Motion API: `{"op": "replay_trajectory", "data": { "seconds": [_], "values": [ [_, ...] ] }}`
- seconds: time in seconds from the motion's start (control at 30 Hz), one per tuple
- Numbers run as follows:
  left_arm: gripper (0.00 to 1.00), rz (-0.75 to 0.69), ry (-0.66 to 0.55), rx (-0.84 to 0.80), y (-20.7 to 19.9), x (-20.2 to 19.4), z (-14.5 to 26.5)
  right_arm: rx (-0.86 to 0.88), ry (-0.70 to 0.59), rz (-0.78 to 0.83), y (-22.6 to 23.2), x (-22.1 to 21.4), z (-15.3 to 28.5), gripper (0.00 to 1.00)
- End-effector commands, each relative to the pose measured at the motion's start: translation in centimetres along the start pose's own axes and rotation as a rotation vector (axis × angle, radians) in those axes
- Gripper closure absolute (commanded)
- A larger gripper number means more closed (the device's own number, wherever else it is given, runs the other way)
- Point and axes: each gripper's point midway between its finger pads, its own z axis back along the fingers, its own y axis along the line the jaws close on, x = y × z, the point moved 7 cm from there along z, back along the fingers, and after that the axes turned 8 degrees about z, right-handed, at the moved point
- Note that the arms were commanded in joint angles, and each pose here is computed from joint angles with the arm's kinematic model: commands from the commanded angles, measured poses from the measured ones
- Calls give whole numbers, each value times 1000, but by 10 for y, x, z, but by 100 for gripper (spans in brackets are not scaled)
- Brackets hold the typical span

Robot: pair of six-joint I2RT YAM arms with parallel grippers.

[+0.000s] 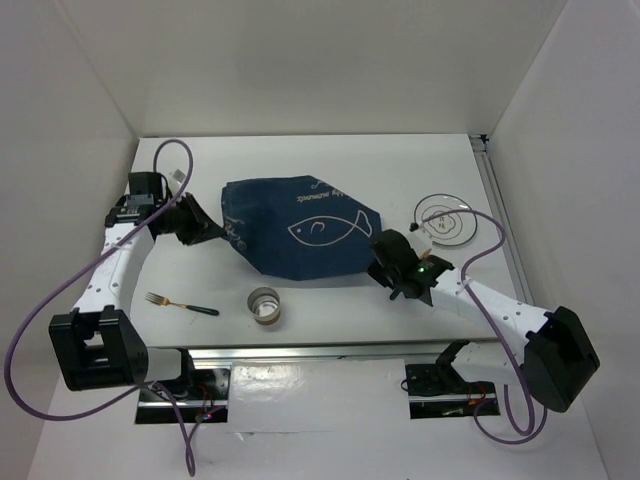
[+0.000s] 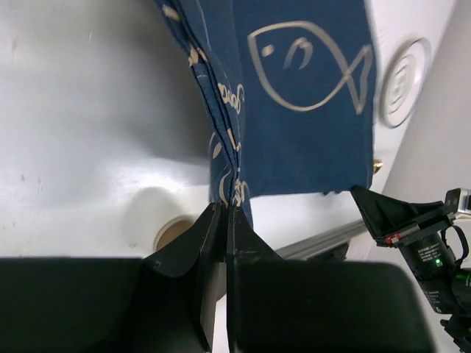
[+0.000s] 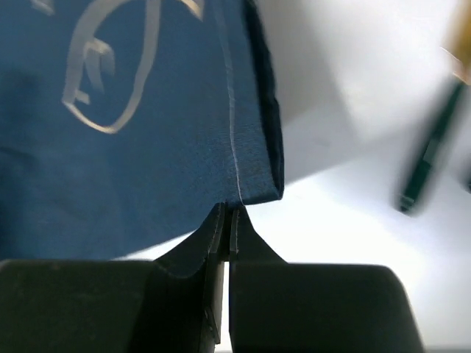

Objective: Set the dinner table for one person

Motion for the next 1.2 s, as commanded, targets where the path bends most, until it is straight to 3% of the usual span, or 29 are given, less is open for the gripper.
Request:
{"op": "replay_trajectory", "data": {
  "seconds": [0.0,0.03,0.07,0.13,0.17,0.43,0.6,0.77,0.9,1.0,1.17],
  "values": [
    [100,-1,24,-2,14,-17,-11,-58,65,-28,-29,-18,9,100],
    [100,4,31,3,18,-19,-14,-57,82,-27,-31,-22,8,98],
    [100,7,56,12,24,-25,-22,-38,116,-16,-35,-28,8,88],
    [100,10,62,22,27,-30,-26,-47,152,-35,-40,-36,7,58],
    [100,1,63,29,26,-31,-28,-50,181,-52,-42,-41,7,51],
    [100,-1,54,64,31,-34,-31,-40,226,-180,-61,-65,-6,47],
    [100,-7,35,74,28,-29,-29,-76,235,-220,-57,-68,-17,47],
    [100,-3,28,96,29,-28,-27,-116,119,-220,-49,-53,-34,47],
    [100,-1,24,111,33,-26,-28,-204,76,-208,-49,-51,-54,52],
    [100,9,28,107,31,-20,-28,-221,37,-219,-38,-40,-61,98],
    [100,-38,15,53,12,-5,-13,-161,-59,-129,-8,0,-47,100]
  ]
}}
